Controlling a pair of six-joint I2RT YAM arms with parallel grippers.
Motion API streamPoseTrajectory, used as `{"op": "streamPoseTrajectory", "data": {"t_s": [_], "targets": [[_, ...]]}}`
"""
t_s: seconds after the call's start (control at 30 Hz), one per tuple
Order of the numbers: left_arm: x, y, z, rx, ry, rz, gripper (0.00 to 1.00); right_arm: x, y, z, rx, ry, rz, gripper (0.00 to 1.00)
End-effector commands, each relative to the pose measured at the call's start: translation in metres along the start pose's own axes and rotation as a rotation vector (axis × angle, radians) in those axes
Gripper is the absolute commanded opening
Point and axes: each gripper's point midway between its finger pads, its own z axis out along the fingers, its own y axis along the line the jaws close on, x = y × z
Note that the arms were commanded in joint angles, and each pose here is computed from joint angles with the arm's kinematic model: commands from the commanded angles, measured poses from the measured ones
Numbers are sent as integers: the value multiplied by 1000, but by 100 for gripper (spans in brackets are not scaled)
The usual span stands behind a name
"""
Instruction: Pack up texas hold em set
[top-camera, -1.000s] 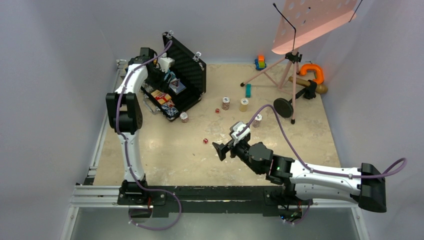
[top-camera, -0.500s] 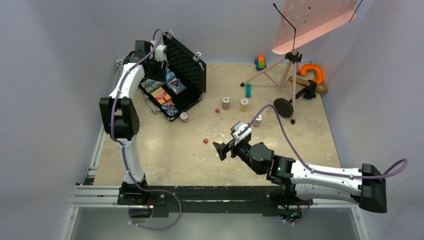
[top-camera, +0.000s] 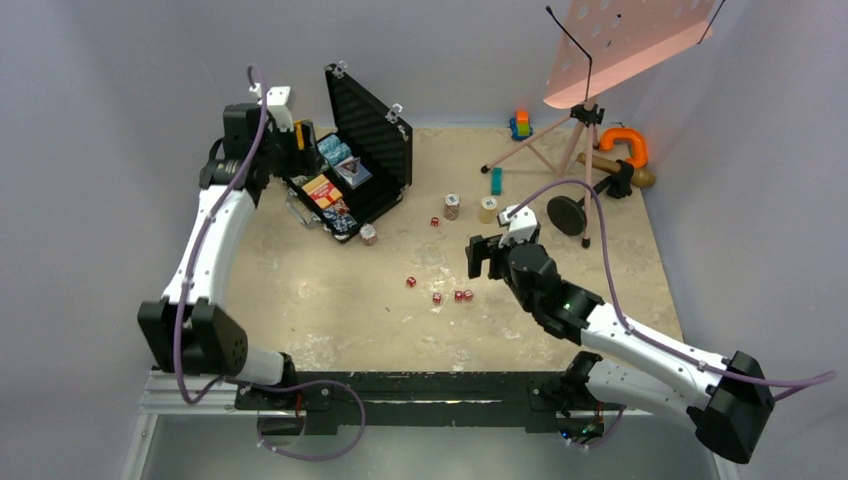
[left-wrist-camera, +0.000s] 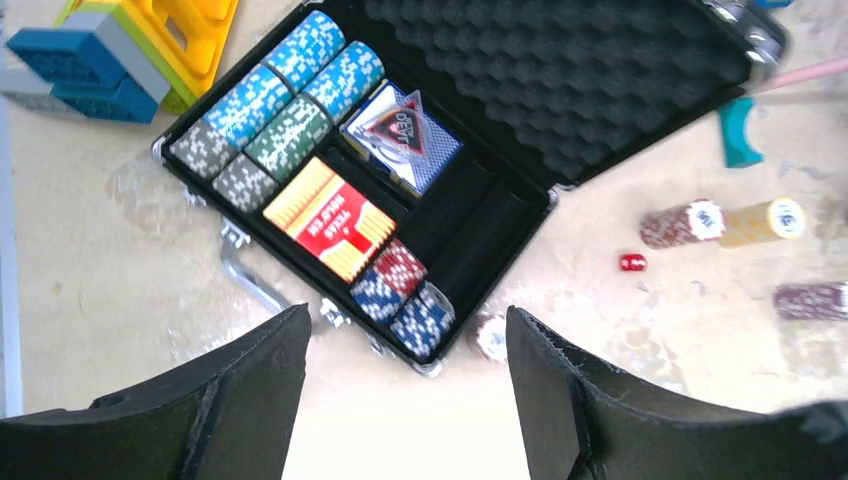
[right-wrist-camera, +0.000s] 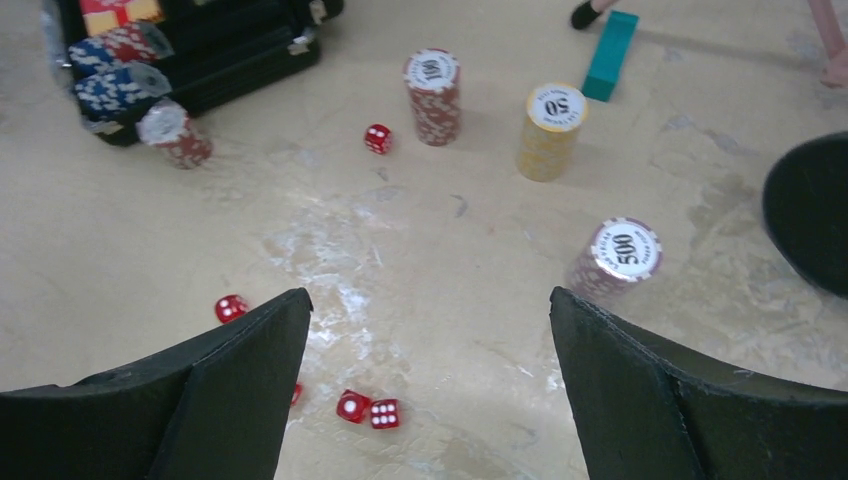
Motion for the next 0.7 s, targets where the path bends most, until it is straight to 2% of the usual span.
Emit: {"op": "streamPoseTrajectory", "data": {"t_s": [0.0, 0.17, 0.3, 0.47, 0.67], "targets": [[22, -11, -51, 0, -57, -99, 75, -7, -26, 8, 80, 93, 88, 92], [65, -20, -87, 28, -40, -103, 76, 2, -67, 24, 196, 190, 127, 90], [96, -15, -96, 12, -77, -77, 76, 14, -91, 41, 216, 264, 166, 87], [100, -20, -101, 37, -74, -62, 77, 27, -92, 60, 195, 342, 158, 84], [100, -30, -102, 89, -55, -68, 78, 44, -115, 71, 306, 411, 122, 80]]}}
